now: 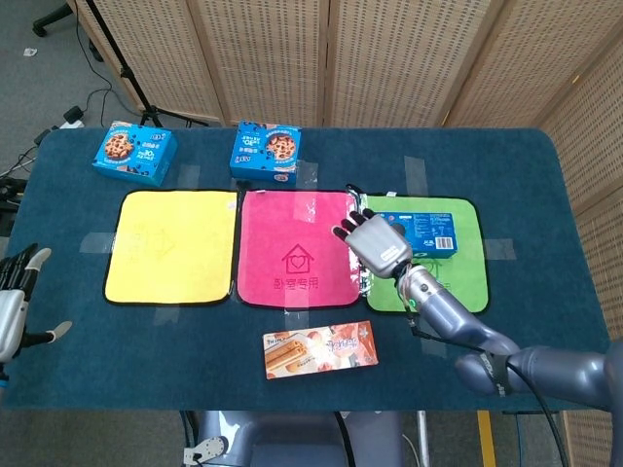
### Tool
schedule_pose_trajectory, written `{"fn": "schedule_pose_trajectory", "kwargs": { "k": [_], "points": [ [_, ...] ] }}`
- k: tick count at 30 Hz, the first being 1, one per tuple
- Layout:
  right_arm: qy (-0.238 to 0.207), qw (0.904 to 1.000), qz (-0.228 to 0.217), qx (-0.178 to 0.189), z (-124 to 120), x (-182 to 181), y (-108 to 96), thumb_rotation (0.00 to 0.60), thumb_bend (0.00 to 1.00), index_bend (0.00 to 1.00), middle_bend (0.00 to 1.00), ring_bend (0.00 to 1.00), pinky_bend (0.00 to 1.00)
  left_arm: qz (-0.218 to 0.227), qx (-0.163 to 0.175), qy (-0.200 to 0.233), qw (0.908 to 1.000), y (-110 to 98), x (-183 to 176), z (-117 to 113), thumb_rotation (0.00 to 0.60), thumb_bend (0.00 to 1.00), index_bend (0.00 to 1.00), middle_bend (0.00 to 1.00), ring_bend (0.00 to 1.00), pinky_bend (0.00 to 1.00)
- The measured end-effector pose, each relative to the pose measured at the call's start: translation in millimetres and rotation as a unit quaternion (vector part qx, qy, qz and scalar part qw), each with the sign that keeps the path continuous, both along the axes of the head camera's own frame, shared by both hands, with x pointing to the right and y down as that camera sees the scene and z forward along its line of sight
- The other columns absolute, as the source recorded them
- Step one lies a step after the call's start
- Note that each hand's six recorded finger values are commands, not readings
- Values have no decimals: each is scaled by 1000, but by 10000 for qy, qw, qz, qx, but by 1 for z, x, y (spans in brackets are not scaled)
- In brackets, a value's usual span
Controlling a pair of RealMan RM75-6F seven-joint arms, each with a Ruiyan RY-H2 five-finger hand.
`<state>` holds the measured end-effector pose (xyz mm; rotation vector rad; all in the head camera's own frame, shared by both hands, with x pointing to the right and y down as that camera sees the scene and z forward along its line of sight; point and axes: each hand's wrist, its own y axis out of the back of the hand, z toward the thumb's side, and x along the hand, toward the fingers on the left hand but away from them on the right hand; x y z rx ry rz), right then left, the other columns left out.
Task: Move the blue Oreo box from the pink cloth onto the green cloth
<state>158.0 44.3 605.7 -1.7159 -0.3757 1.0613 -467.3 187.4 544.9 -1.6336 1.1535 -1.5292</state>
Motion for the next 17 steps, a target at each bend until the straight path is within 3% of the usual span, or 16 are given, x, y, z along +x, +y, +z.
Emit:
{"fn": "schedule_pose_trajectory", "kwargs": {
  "k": [1, 2, 4, 8, 12, 17],
  "points": [
    [-335, 9991, 76, 264, -15, 9, 0, 600, 62, 1, 0, 0, 148, 2, 3, 20, 10000, 1, 0, -1, 600, 0, 0, 0, 0, 0],
    [-585, 9971, 142, 459, -26, 17, 0, 600, 15, 0, 0, 0, 119, 4, 5, 44, 10000, 1, -1, -1, 600, 0, 0, 0, 0, 0],
    [-1157, 9891, 431, 804, -49, 44, 5, 600, 0, 0, 0, 0, 54, 0, 5, 76, 10000, 2, -3, -2, 600, 0, 0, 0, 0, 0],
    [-1926, 9658, 1375, 1059, -72, 119, 27, 600, 0, 0, 0, 0, 5, -5, 63, 83, 9999, 3, -9, -5, 600, 0, 0, 0, 0, 0],
    [-2135, 9458, 2151, 1169, -77, 183, 55, 600, 0, 0, 0, 0, 0, -8, 190, 16, 9998, 2, -12, -7, 600, 0, 0, 0, 0, 0],
    [-2000, 9325, 2816, 1056, -67, 224, 97, 600, 0, 0, 0, 0, 0, 96, 250, 23, 9996, 4, -9, -6, 600, 0, 0, 0, 0, 0]
  ]
}}
